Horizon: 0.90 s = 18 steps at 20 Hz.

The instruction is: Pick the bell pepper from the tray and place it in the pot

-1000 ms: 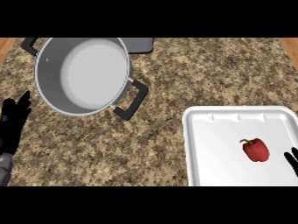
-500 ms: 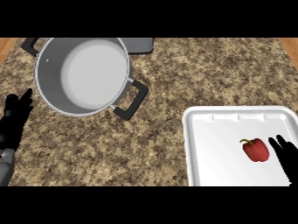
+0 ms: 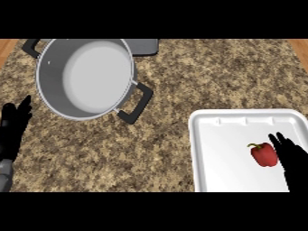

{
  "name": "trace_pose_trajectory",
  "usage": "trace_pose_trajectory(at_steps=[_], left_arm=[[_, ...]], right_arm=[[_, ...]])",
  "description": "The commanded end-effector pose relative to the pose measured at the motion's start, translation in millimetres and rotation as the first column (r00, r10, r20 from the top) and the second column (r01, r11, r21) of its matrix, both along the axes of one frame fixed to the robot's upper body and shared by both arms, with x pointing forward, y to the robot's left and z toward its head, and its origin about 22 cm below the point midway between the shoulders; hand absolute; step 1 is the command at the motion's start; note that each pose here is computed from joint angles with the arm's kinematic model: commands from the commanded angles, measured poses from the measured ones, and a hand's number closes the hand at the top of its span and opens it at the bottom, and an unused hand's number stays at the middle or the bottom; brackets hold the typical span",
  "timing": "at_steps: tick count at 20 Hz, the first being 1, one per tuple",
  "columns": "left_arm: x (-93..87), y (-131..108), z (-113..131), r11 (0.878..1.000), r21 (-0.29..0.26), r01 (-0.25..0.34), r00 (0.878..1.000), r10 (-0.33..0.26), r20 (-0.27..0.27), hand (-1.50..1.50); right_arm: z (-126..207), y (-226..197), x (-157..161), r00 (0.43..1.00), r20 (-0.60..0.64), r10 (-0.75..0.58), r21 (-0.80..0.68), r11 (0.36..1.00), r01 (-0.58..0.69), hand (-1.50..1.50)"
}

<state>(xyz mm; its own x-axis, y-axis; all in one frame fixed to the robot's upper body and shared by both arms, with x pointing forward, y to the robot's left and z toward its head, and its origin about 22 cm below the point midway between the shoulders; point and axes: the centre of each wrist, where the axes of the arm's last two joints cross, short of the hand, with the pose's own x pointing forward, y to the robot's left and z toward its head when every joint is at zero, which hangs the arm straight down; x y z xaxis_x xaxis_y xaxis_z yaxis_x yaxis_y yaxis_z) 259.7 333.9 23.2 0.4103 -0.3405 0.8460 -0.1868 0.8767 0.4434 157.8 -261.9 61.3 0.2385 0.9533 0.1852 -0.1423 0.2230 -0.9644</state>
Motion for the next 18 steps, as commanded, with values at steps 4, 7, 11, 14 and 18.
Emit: trace_pose_trajectory(at_steps=[4, 7, 11, 14, 18], left_arm=[[-12.8, -4, 12, 1.0, 0.001, 0.01, 1.0, -0.01, -0.003, 0.0], [-8.7, -3, -4, 1.0, -0.013, 0.001, 1.0, -0.001, -0.003, 0.0], [16.1, -10, 22, 1.0, 0.012, 0.0, 1.0, 0.0, 0.003, 0.0], [13.0, -14, 5, 1.0, 0.009, 0.006, 1.0, -0.006, 0.006, 0.0], [3.3, 19, 10, 1.0, 0.0, -0.012, 1.0, 0.012, 0.013, 0.0]], right_arm=[[-27, -1, 26, 1.0, 0.013, 0.003, 0.009, 1.0, -0.003, -1.5], [-2, 0, 21, 1.0, 0.028, 0.006, -0.01, 1.0, -0.006, -1.5], [-39, -11, 28, 0.999, -0.021, -0.027, -0.048, 0.999, 0.026, -1.5], [-25, -17, 57, 0.998, -0.056, -0.035, -0.024, 0.999, 0.034, -1.5], [-40, -15, 48, 0.997, -0.071, -0.042, -0.025, 0.999, 0.04, -1.5]])
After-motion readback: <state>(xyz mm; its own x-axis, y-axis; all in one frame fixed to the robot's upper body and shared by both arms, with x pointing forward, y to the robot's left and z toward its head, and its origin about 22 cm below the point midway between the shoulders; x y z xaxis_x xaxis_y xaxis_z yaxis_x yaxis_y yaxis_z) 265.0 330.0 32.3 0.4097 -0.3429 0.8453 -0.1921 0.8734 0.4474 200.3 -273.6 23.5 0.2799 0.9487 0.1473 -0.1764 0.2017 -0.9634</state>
